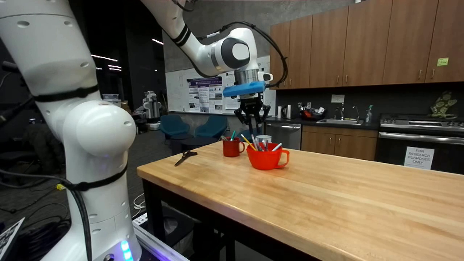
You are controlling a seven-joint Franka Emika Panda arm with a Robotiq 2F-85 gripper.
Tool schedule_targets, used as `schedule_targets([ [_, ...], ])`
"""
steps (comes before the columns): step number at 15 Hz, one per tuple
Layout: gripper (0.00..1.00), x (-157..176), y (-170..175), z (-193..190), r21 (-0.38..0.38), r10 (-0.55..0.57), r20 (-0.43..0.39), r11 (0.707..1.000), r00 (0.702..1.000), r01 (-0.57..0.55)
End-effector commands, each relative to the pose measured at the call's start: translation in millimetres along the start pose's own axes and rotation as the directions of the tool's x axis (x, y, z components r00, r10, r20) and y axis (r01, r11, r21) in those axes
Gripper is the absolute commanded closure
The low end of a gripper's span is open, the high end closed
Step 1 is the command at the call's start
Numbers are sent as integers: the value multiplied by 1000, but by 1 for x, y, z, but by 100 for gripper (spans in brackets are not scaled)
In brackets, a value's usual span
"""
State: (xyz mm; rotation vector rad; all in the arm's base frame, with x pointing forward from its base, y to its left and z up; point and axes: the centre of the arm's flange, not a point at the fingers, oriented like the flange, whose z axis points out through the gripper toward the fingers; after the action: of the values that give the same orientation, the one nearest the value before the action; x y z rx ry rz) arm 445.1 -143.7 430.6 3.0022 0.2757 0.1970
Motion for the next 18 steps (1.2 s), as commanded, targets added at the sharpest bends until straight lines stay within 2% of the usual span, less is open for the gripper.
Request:
schedule_targets([
  [1, 40, 13, -10, -17, -20, -4, -30, 1000, 1000, 3],
  [6, 6, 27, -40, -32, -11, -80, -66, 997, 995, 80],
  [7, 2, 30, -49, -33, -10, -98, -77, 995, 992, 98],
  [15, 0, 31, -112, -22, 11, -177, -181, 983, 967, 182],
  [18, 0, 25, -128, -13, -9, -203, -209, 979, 957, 206],
])
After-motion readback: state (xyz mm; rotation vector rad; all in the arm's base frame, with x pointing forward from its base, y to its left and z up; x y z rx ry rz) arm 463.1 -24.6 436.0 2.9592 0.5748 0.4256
